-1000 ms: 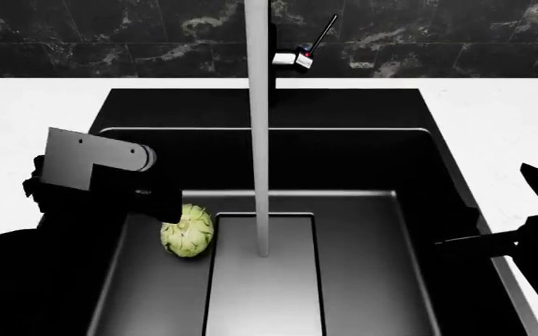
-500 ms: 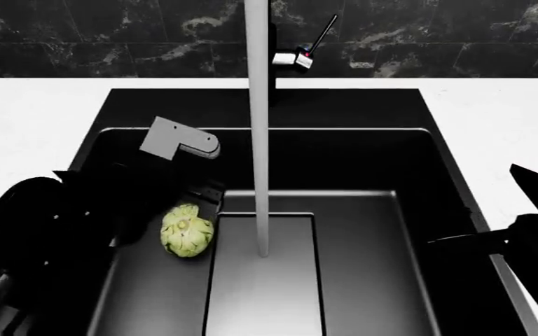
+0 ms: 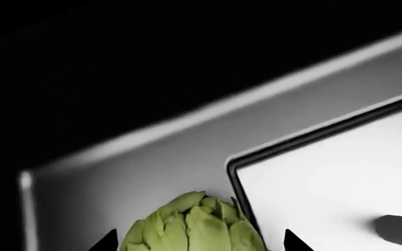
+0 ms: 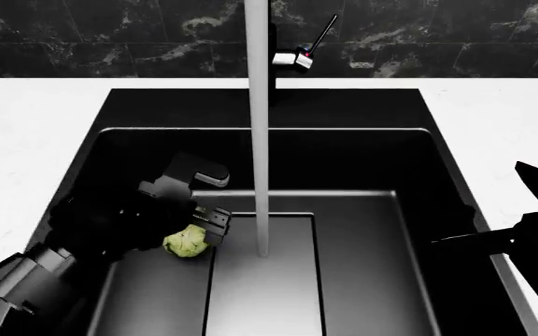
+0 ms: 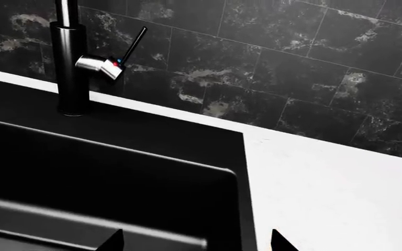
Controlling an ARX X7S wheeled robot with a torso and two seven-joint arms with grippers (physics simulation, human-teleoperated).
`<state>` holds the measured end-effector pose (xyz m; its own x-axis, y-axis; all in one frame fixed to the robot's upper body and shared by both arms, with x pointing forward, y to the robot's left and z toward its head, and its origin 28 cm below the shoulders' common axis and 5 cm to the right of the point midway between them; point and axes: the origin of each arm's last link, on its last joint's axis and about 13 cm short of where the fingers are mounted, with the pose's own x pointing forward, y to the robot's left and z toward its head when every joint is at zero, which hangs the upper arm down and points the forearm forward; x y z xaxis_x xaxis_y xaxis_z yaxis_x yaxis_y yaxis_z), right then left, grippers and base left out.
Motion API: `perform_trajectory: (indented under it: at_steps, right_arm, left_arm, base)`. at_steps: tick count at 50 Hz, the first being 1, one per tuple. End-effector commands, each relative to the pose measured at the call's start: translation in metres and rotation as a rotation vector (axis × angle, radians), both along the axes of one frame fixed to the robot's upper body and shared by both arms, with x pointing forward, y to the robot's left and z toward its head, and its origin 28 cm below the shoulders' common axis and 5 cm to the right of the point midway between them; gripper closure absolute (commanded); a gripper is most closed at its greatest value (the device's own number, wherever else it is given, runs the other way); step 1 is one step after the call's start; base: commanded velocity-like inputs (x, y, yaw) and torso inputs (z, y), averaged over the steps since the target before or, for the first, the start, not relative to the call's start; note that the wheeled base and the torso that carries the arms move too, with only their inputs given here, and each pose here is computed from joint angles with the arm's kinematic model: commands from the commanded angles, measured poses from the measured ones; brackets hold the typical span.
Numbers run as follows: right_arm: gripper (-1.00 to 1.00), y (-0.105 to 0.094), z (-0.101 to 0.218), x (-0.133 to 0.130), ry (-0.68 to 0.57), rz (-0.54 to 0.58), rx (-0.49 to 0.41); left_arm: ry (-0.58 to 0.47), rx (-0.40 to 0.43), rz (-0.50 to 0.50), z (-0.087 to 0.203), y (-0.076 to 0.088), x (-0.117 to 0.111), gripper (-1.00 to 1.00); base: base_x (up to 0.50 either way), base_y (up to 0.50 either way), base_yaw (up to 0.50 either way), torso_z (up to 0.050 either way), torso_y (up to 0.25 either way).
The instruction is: Pick the tomatos and chili peppers from the sink and place them in one bowl. Place the artichoke in the other bowl. Then turn off the sink faucet.
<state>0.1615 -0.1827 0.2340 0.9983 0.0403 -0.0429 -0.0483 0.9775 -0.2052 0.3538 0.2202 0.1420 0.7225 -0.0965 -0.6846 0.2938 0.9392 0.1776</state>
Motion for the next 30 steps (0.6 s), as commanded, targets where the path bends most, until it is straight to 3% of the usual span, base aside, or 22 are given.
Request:
perform_trajectory:
  at_steps: [1, 9, 13, 14, 19, 24, 25, 30]
  right_arm:
    - [-1.0, 0.0, 0.003, -0.003, -0.006, -0.002, -0.009]
    - [-1.0, 0.0, 0.003, -0.001, -0.005, 0.002, -0.01]
    - [-1.0, 0.0, 0.002, -0.003, -0.004, -0.001, -0.007]
    - [-1.0, 0.0, 0.001, -0.003, -0.003, -0.002, -0.007]
    - [-1.0, -0.001, 0.001, -0.003, 0.001, -0.006, -0.007]
    - [-1.0, -0.001, 0.002, -0.003, 0.002, -0.007, -0.006]
    - [-1.0, -0.002, 0.002, -0.003, 0.001, -0.008, -0.007]
    - [-1.0, -0.001, 0.003, -0.002, 0.0, -0.006, -0.008]
  left_arm:
    - [0.04, 0.006, -0.007, -0.019, -0.003, 0.008, -1.0]
    - [0.055, 0.019, -0.001, -0.019, 0.001, 0.009, -1.0]
    - [0.034, 0.023, -0.002, -0.022, 0.004, 0.009, -1.0]
    - [-0.014, 0.016, 0.012, -0.024, 0.006, 0.011, -1.0]
    - [0.04, 0.005, -0.043, -0.029, 0.004, 0.004, -1.0]
    - [0.07, 0.023, -0.025, -0.034, 0.002, 0.002, -1.0]
    - [0.05, 0.025, -0.022, -0.033, 0.003, 0.003, 1.0]
    - [0.038, 0.019, -0.021, -0.027, 0.004, 0.002, 1.0]
  base:
    - [0.0, 0.0, 0.0, 0.0, 0.0]
    - [0.0, 0.0, 0.0, 0.0, 0.0]
    - [0.0, 0.0, 0.0, 0.0, 0.0]
    - [0.0, 0.0, 0.0, 0.0, 0.0]
    - [0.0, 0.0, 0.0, 0.0, 0.0]
    - [0.0, 0.0, 0.0, 0.0, 0.0]
    - [0.0, 0.0, 0.0, 0.0, 0.0]
    - [0.0, 0.0, 0.0, 0.0, 0.0]
